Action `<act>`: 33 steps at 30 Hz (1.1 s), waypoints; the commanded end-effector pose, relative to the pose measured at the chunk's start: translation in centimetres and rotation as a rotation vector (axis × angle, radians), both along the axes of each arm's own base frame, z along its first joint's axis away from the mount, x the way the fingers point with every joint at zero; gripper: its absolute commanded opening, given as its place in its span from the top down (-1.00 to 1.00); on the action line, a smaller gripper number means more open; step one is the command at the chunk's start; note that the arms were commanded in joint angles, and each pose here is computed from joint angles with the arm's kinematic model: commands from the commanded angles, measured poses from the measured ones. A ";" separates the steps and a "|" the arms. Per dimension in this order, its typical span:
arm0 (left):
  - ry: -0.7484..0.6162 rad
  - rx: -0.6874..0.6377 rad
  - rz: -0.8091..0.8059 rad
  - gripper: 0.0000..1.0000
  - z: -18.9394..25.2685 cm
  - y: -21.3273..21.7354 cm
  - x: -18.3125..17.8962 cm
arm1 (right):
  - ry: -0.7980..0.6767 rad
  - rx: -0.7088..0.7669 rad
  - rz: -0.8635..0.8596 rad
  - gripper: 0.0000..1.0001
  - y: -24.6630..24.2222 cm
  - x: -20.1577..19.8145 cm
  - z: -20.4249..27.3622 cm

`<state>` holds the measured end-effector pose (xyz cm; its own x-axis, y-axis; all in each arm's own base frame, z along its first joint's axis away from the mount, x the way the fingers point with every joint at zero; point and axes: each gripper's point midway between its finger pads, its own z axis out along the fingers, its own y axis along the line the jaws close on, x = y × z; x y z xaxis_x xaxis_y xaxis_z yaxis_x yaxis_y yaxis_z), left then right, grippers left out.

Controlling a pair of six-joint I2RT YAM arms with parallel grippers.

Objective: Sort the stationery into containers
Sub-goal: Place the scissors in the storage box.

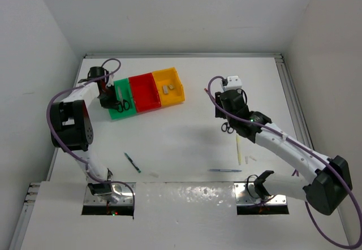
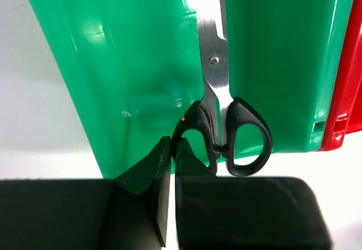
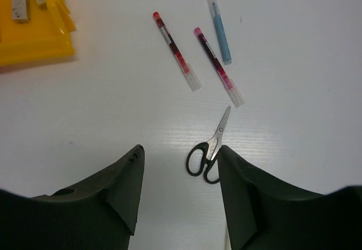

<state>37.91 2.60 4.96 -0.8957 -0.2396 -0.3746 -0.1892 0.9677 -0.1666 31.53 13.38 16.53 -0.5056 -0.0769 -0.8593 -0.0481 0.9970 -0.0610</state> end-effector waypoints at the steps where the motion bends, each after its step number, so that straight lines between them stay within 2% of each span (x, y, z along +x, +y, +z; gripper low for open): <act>1: -0.032 0.000 -0.007 1.00 0.7 -0.1 1.2 | -0.025 0.014 -0.027 -0.08 -0.6 -0.3 0.8; 14: -0.088 0.038 -0.035 1.00 3.6 0.4 1.8 | -0.033 0.016 -0.021 -0.08 -0.7 -0.4 1.4; 25: -0.149 -0.039 0.068 1.00 3.3 -0.5 2.6 | -0.017 0.013 0.001 -0.08 -0.3 -0.9 1.1; 33: -0.277 0.002 0.155 1.00 5.5 -0.1 3.5 | -0.008 0.012 0.003 -0.07 -0.2 -1.2 0.8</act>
<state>39.01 2.30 7.10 -0.8156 -0.3394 -0.4686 -0.2706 0.9396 -0.2096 30.34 13.09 16.39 -0.5215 -0.0896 -0.8486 -0.0597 0.9959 -0.0684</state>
